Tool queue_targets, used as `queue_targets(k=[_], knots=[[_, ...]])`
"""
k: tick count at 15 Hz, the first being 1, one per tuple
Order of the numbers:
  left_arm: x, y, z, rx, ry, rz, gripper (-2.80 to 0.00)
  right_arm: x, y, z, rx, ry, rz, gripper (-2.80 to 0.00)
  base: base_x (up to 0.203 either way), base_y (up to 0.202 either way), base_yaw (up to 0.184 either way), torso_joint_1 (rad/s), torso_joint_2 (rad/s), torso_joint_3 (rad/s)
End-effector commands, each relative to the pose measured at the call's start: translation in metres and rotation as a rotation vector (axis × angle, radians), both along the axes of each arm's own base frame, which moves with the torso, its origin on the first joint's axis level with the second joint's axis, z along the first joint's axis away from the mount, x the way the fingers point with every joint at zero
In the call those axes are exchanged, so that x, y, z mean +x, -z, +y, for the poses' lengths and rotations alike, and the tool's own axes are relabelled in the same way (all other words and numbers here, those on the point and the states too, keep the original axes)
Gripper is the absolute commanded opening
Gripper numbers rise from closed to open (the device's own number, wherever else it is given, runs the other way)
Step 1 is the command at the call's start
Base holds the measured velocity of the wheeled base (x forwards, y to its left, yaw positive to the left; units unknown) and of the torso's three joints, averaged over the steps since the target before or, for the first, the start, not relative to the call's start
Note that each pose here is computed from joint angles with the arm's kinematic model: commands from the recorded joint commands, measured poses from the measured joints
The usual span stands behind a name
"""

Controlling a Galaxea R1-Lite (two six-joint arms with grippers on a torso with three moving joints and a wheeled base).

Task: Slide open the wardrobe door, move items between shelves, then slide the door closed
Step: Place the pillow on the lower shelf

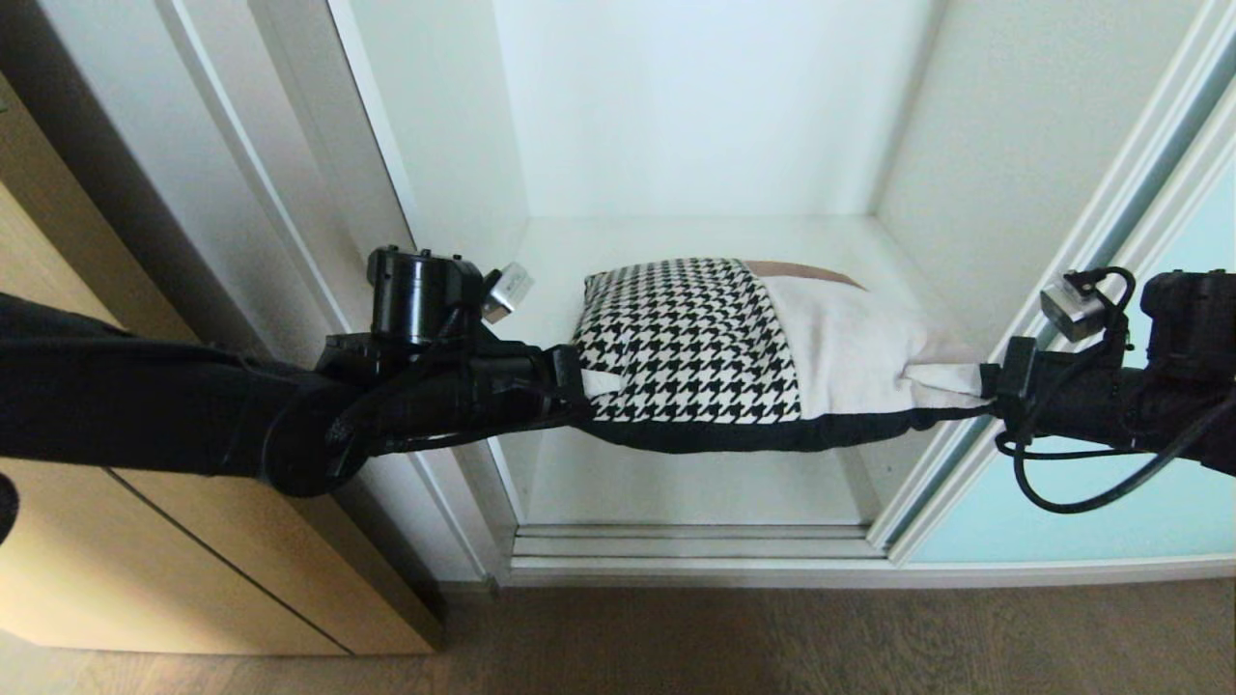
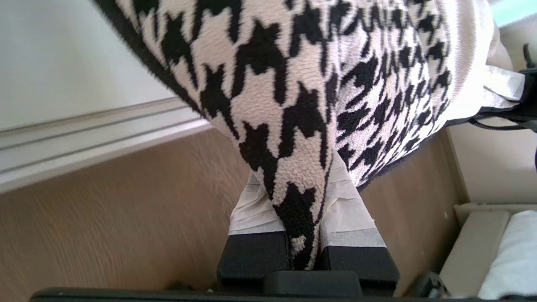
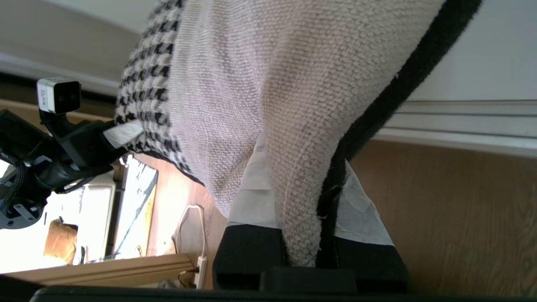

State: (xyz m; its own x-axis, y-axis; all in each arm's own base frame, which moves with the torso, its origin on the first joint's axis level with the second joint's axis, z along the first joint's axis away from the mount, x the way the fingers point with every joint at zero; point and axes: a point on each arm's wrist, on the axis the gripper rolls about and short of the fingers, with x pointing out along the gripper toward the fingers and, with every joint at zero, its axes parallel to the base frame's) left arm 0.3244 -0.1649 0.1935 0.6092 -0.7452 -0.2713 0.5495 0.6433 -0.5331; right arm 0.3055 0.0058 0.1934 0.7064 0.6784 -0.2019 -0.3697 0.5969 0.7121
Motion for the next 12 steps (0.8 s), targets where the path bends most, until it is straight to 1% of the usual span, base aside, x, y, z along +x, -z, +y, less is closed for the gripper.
queue_targets(k=[1,4,7,10,12], knots=[[-0.027,-0.019,0.0,-0.017,0.017,-0.039,-2.8,-0.028,-0.015,0.004,0.003,-0.014,-0.045,-2.8,0.0,0.0,0.0,0.0,0.0,0.0],[-0.053,-0.021,-0.004,-0.014,0.052,-0.03,-2.8,-0.059,-0.017,0.008,0.003,-0.028,-0.053,-2.8,0.0,0.0,0.0,0.0,0.0,0.0],[-0.077,-0.026,-0.005,-0.009,0.046,-0.04,-2.8,-0.086,-0.022,0.008,0.003,-0.029,-0.068,-2.8,0.0,0.0,0.0,0.0,0.0,0.0],[-0.086,-0.018,-0.003,0.01,0.046,-0.011,-2.8,-0.107,-0.024,0.009,0.003,-0.03,-0.042,-2.8,0.0,0.0,0.0,0.0,0.0,0.0],[-0.097,-0.023,0.002,0.002,0.052,-0.021,-2.8,-0.118,-0.024,0.009,0.004,-0.029,-0.048,-2.8,0.0,0.0,0.0,0.0,0.0,0.0]])
